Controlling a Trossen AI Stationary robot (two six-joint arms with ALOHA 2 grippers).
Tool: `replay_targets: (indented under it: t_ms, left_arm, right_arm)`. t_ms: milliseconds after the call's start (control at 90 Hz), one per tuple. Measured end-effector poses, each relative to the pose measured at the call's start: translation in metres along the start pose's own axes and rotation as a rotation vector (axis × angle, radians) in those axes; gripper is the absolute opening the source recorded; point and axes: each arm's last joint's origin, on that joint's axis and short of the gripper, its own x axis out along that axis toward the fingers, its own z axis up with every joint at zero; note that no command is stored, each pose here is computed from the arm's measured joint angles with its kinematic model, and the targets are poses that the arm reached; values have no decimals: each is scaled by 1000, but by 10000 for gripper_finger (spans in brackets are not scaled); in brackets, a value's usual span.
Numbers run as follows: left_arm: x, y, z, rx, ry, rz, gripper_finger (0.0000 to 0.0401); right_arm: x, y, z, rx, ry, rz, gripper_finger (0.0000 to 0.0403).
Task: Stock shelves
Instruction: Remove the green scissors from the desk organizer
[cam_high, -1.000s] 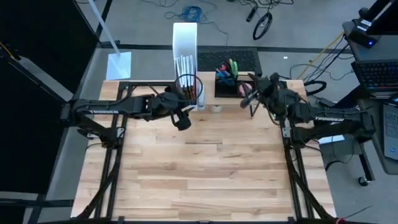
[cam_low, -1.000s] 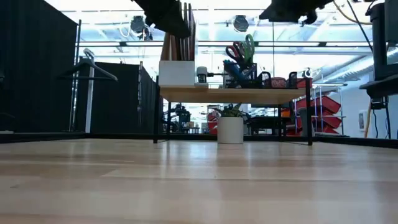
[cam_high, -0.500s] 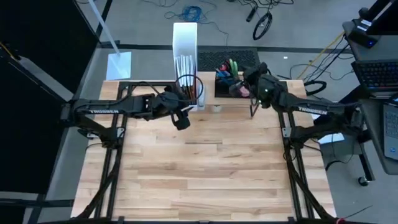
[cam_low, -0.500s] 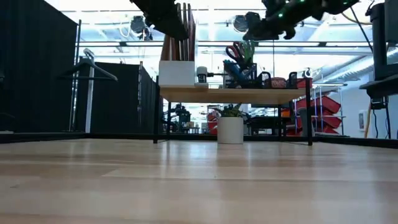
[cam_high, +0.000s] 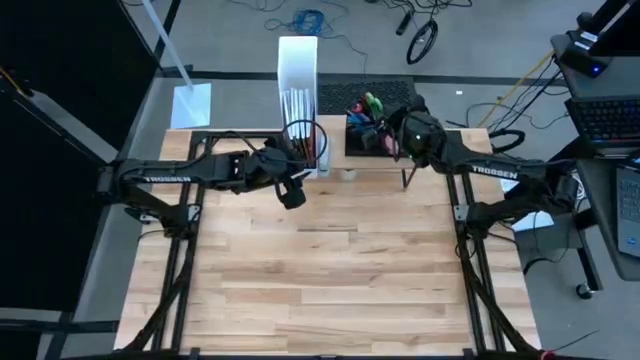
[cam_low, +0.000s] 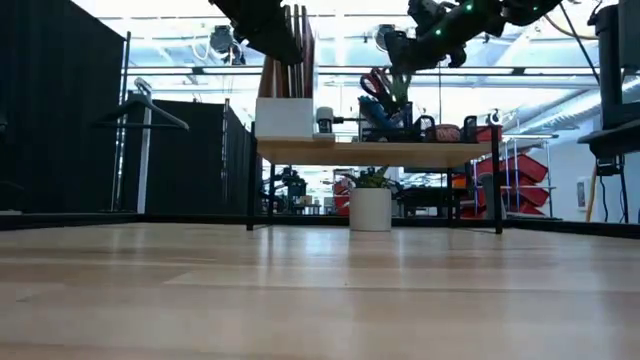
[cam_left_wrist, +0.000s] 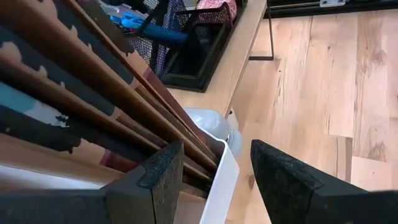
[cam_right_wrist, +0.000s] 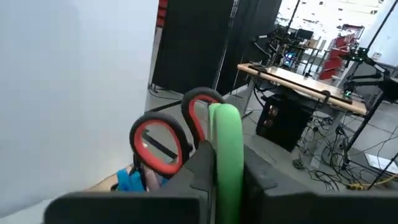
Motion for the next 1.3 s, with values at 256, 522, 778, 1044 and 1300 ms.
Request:
replay_targets:
  t_ms: [256, 522, 778, 1044, 1300]
  left_arm:
    - [0, 0, 0, -2, 0, 0, 176]
    - [0, 0, 0, -1, 0, 0, 176]
    - [0, 0, 0, -1, 0, 0, 176]
    - [0, 0, -1, 51, 8, -1, 176]
    - [0, 0, -1, 46, 9, 0, 176]
  right_arm:
    - [-7, 1, 40, -26, -75, 16, 13]
    - [-37, 2, 103, -92, -108, 70, 14]
    - [-85, -4, 126, -126, 20, 211, 14]
    - [-124, 7, 99, -71, 286, 410, 14]
    - [-141, 32, 46, -158, 522, 445, 14]
